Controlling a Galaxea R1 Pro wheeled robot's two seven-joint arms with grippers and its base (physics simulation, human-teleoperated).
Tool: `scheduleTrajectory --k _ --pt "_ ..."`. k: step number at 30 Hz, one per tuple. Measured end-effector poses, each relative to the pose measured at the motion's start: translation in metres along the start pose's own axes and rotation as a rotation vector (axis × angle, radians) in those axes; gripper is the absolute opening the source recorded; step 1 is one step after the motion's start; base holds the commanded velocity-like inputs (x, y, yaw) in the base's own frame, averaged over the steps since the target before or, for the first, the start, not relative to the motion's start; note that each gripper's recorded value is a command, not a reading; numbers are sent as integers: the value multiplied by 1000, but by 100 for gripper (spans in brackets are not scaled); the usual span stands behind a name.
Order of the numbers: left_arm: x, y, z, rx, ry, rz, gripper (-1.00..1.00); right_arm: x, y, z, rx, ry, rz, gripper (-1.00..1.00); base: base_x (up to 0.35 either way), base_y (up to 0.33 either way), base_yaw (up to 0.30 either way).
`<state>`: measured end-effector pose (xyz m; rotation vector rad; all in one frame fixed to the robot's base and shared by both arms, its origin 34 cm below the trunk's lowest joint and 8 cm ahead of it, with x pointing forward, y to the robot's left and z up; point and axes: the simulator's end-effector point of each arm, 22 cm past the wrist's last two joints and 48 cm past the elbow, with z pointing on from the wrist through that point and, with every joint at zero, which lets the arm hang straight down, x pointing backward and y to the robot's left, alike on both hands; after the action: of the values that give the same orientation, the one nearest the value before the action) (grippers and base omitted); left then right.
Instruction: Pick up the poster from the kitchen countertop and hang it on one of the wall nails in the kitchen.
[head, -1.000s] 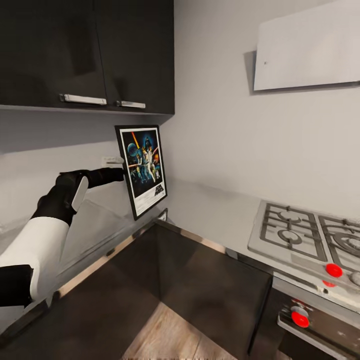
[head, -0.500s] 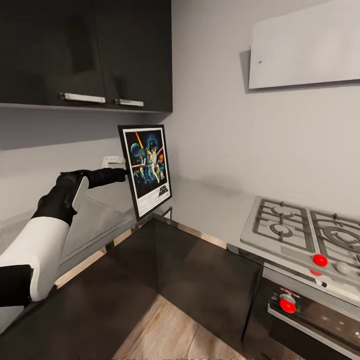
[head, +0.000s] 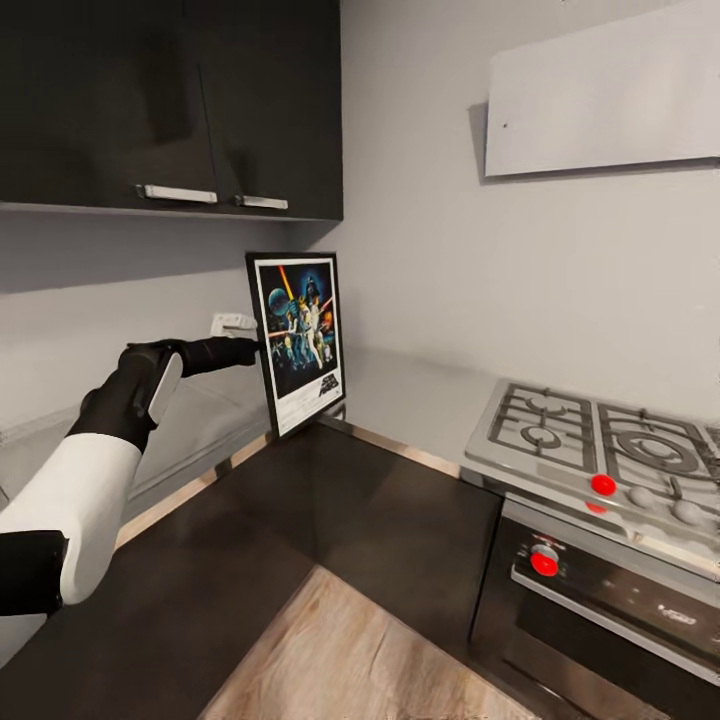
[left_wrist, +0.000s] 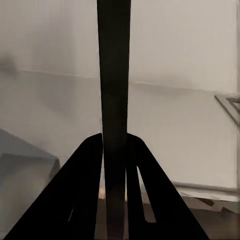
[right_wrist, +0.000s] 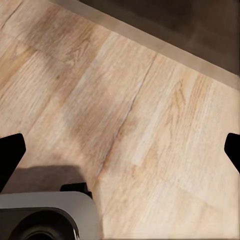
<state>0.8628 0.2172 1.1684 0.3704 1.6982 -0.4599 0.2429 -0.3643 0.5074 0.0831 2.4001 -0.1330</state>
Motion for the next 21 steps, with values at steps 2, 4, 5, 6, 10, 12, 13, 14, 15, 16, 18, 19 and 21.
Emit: scheduleTrajectory --k 2,4,5,6,10,12,13,14,15,16,18,19,21 --pt "-4 -2 -1 1 -8 7 -100 0 0 0 0 0 0 100 -148 -9 0" --pt "-5 -2 -1 1 -10 10 -100 0 0 0 0 0 0 100 -226 -5 0" --pt "-6 -2 -1 1 -12 11 -100 0 0 0 0 0 0 100 -268 -3 0" --pt "-7 -2 -1 1 -13 12 -100 0 0 0 0 1 0 100 -282 -3 0" --pt "-8 -2 -2 1 -15 14 -100 0 0 0 0 1 0 100 -315 -1 0" --pt "-8 -3 -2 5 -15 14 -100 0 0 0 0 1 0 100 -332 0 0" --pt "-8 -4 -2 10 -15 14 -100 0 0 0 1 1 0 100 -334 0 0" --pt "-8 -6 -2 17 -15 14 -100 0 -1 0 1 1 0 100 -335 0 0" --pt "-8 -10 -2 37 -16 14 -100 0 -1 0 1 1 -1 100 -336 0 0" --pt "-8 -13 -2 49 -16 14 -100 0 -1 0 1 0 -1 100 -337 0 0" --pt "-8 -21 -3 88 -16 15 -100 0 -1 0 2 0 0 100 -338 0 0" --pt "-8 -23 -3 94 -16 16 -100 0 -1 0 2 0 0 100 -338 0 0" --pt "-11 -27 -4 110 -22 21 -100 0 -2 0 5 0 1 100 -338 0 0"
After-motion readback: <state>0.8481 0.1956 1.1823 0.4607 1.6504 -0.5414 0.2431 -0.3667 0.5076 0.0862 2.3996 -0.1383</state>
